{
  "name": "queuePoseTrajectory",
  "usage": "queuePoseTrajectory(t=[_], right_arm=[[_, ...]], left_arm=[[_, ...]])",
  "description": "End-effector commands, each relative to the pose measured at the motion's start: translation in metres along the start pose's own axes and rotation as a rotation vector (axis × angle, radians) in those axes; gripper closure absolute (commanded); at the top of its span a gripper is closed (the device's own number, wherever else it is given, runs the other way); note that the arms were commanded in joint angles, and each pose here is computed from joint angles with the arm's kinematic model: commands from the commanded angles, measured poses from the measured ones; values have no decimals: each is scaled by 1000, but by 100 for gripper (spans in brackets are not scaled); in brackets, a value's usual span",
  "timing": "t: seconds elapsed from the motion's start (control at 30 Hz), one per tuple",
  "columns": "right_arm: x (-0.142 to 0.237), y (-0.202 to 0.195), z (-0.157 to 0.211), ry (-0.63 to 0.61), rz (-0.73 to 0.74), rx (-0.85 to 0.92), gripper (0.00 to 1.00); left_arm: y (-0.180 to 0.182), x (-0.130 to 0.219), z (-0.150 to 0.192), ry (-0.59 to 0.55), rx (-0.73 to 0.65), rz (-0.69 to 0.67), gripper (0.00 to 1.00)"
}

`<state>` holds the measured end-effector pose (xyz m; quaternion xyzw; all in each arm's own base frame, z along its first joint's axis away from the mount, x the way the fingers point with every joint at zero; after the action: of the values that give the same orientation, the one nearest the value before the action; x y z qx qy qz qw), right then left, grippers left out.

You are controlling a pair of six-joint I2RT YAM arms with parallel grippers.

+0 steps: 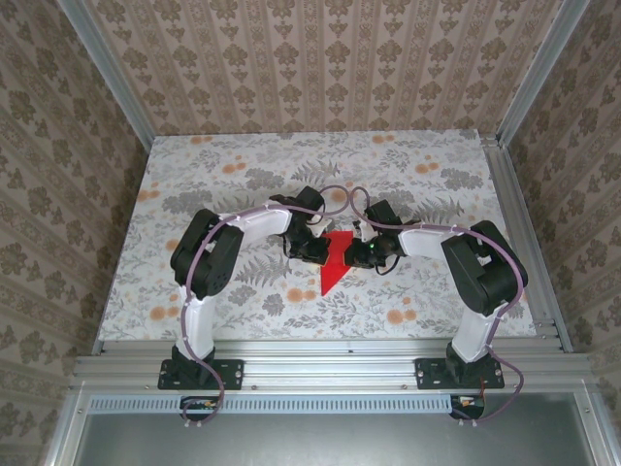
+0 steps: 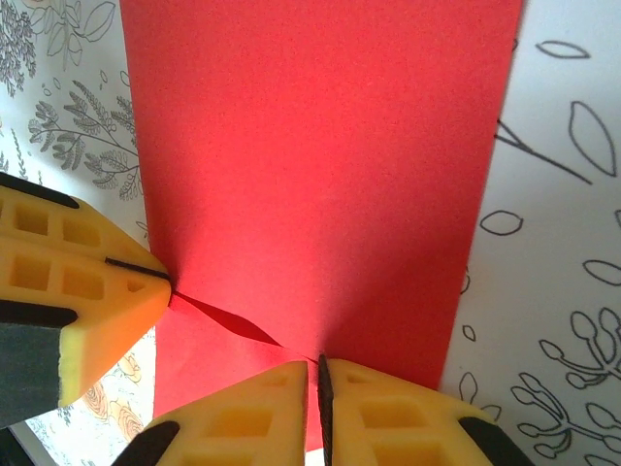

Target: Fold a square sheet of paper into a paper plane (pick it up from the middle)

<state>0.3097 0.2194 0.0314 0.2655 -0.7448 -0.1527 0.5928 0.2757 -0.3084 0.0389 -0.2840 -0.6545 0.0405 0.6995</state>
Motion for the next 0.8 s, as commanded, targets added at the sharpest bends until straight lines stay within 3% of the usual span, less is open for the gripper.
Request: queuePoseTrajectory(t=[0.0,0.5,0.77], right_arm=[[-9,-12,20,76,23,-21,84],[-10,-13,21,80,27,-19,84],[-10,-15,23,87,34,-16,84]], left_arm=[[5,-2,-5,-5,-19,-23,97],[-13,15,-12,-42,-37,38,97],[-5,6,-11,-24,-29,18,97]])
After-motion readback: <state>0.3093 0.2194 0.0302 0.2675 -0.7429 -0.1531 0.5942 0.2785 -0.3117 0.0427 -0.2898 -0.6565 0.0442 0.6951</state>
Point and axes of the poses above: each hand's point on the last joint's axis, 136 mm out from that joint toward the fingers, its own x axis back along the fingers, its own y axis along the line the jaws close on, z = x × y, the point moved 2 cm from there along x, back along the fingers, and after that the axes turned 7 degrees about x, right-handed, at the moved point
